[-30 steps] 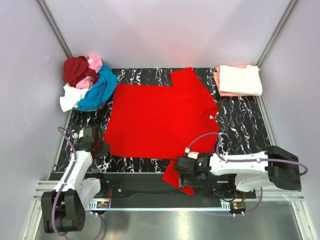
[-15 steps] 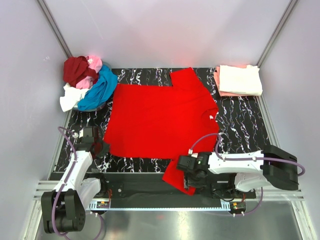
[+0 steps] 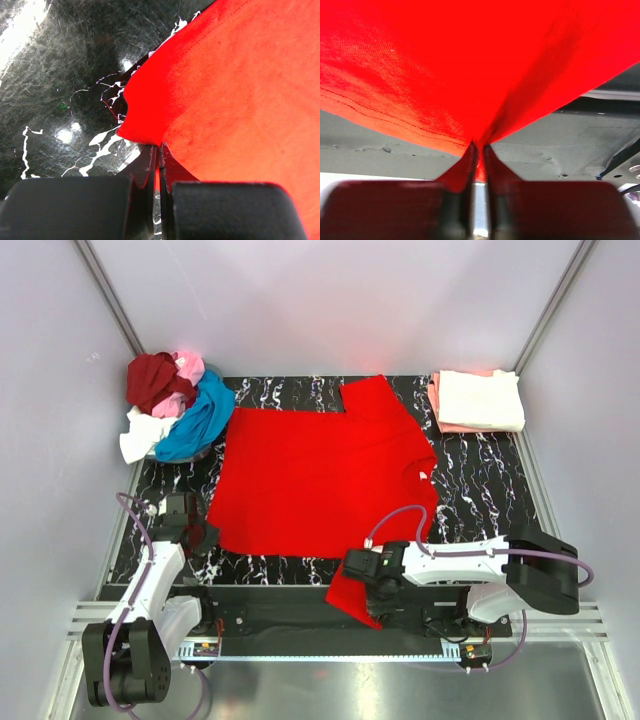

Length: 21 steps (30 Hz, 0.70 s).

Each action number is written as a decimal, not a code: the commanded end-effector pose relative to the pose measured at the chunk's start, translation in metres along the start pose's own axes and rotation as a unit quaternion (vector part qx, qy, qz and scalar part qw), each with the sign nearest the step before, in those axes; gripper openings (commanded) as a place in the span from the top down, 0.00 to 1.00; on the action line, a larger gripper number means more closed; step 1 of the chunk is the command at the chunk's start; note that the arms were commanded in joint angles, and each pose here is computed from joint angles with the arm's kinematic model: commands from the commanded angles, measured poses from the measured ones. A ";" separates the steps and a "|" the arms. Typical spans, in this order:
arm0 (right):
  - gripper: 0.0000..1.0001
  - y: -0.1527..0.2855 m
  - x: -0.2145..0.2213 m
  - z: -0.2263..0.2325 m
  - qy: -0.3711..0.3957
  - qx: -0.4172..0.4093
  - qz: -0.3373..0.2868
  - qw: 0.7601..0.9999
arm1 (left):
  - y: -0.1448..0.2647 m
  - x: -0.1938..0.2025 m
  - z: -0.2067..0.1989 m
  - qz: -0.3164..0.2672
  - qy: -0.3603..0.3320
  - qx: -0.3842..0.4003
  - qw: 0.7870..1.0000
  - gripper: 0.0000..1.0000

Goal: Fold and stack the t-shirts
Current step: Fold the tshirt

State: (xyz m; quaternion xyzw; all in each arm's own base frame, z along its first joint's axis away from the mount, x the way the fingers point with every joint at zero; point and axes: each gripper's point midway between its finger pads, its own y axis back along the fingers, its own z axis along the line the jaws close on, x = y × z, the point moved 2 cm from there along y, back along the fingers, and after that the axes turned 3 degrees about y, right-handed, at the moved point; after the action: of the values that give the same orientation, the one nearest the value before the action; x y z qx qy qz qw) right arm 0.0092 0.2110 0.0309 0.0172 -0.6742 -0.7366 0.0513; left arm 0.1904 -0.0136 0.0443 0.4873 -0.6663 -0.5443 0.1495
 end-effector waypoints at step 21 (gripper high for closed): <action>1.00 0.146 -0.102 -0.050 -0.095 0.025 -0.257 0.961 | 0.046 -0.022 -0.040 -0.019 -0.013 0.075 0.997 1.00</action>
State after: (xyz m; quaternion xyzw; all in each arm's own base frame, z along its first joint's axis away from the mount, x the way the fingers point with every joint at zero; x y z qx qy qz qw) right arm 0.0952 0.1697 0.1414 0.0830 -0.6606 -0.7267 -0.1690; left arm 0.1994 -0.0240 0.0793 0.4895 -0.6958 -0.5103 0.1258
